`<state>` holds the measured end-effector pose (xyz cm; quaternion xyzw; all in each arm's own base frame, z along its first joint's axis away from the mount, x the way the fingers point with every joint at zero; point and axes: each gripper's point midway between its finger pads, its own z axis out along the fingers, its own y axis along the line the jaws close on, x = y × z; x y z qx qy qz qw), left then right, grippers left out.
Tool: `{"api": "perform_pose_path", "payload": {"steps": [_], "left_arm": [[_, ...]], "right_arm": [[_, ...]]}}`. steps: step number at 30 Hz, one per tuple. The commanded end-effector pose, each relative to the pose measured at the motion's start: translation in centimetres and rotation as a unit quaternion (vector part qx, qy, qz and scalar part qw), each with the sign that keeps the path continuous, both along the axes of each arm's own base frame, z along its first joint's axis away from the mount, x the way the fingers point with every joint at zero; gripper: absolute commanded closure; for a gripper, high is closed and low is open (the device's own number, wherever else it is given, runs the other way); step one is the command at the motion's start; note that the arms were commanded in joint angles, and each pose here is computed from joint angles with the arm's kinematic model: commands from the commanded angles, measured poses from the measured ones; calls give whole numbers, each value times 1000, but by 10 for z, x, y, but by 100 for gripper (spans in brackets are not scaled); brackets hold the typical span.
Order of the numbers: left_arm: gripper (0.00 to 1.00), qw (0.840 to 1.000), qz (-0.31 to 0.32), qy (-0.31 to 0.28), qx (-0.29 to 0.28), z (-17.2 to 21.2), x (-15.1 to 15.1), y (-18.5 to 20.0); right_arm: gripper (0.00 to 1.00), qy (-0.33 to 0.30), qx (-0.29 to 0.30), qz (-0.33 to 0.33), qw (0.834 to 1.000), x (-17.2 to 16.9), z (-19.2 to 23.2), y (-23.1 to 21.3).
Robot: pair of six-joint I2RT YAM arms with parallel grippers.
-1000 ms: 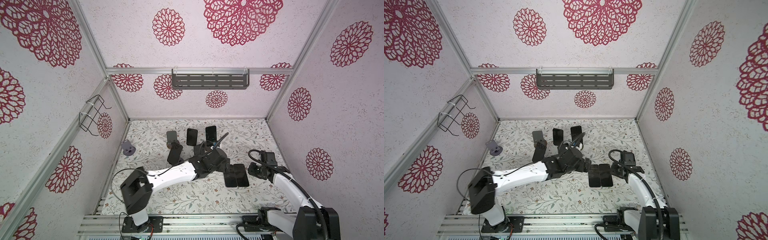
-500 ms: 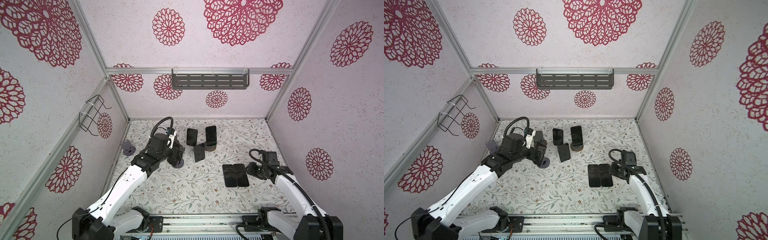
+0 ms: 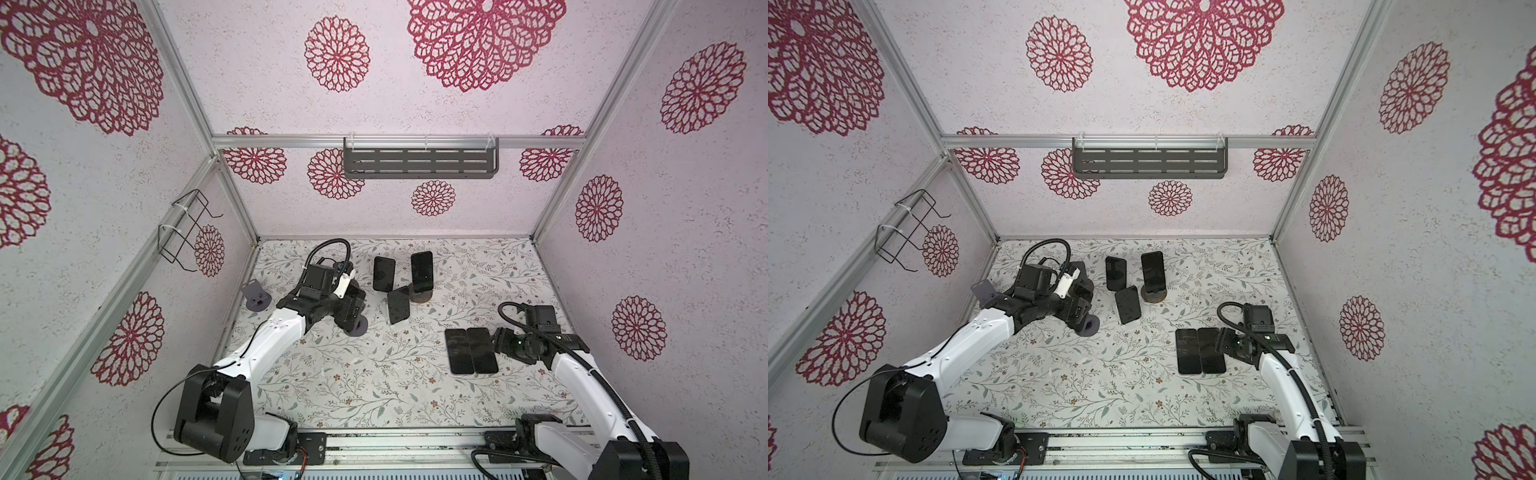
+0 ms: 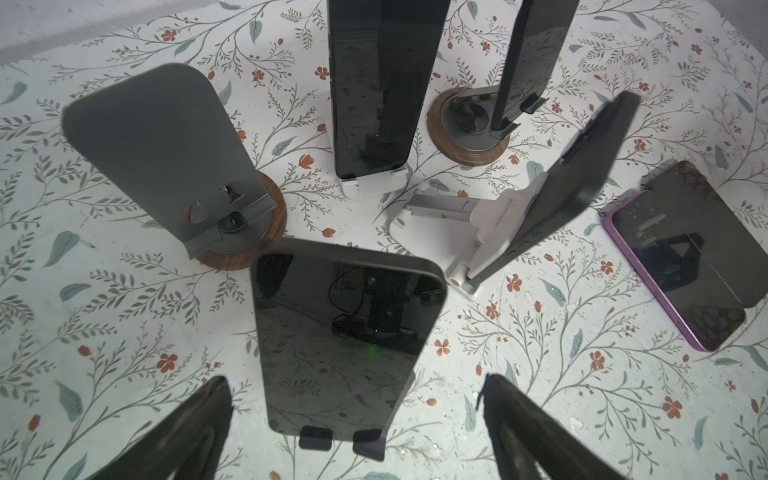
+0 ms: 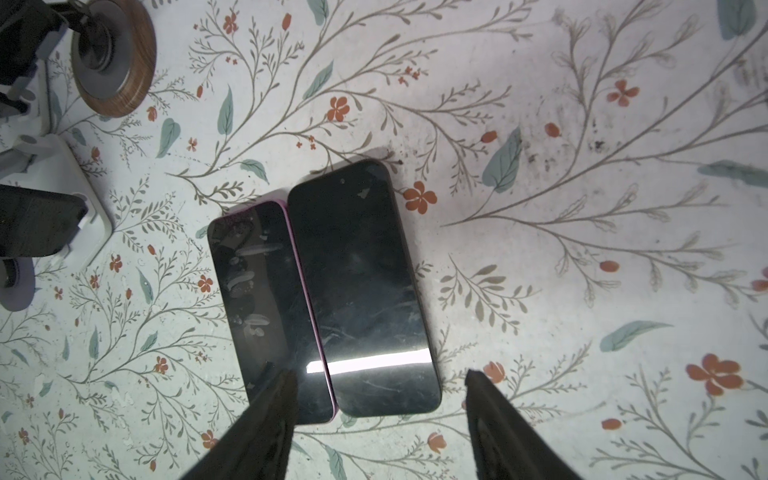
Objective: Remove the phone from the phone stand
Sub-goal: 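Move the left gripper to the black phone on the stand nearest it, then grasp and lift the black phone with the left gripper while the right gripper approaches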
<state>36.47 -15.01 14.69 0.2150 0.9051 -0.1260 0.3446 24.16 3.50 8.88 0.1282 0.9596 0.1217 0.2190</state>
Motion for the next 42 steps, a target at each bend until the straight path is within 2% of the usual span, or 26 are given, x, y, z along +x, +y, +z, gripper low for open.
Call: {"api": "perform_pose_path", "payload": {"steps": [1, 6, 12, 20, 24, 29, 32, 33, 37, 39, 42], "left_arm": [[3, 1000, -18, -25, -1, 11, 19, -6], [3, 999, -36, -22, 1, 6, 27, -12], [1, 1000, -26, -8, 8, -3, 34, -10], [14, 1000, -18, 4, 10, -12, 35, -8], [25, 1000, -7, -1, 14, -12, 39, -5], [31, 1000, 14, -10, 10, 1, 42, -1], [35, 999, 33, -20, -8, 23, 41, 0], [40, 999, 46, -19, -17, 32, 41, 1], [50, 990, 115, 33, -80, 72, 25, 1], [56, 985, 129, 42, -104, 91, 14, -1], [67, 976, 135, 85, -150, 110, -9, -16]], "right_arm": [[32, -11, -4, -5, 1000, 4, 9, -2], [32, -11, -12, -12, 1000, 1, 9, -5], [32, -13, -16, -14, 1000, 1, 13, -7], [32, -15, -20, -12, 1000, 1, 14, -7], [32, -13, -21, -12, 1000, 0, 13, -8], [32, -25, -14, -10, 1000, 0, 20, -6], [32, -42, 2, -2, 999, 0, 33, 0], [32, -48, 7, -2, 999, 0, 39, 2], [34, -84, 53, 2, 995, -4, 70, 17], [37, -118, 102, 27, 987, -3, 90, 37], [40, -170, 179, 96, 964, -4, 123, 78]]}}
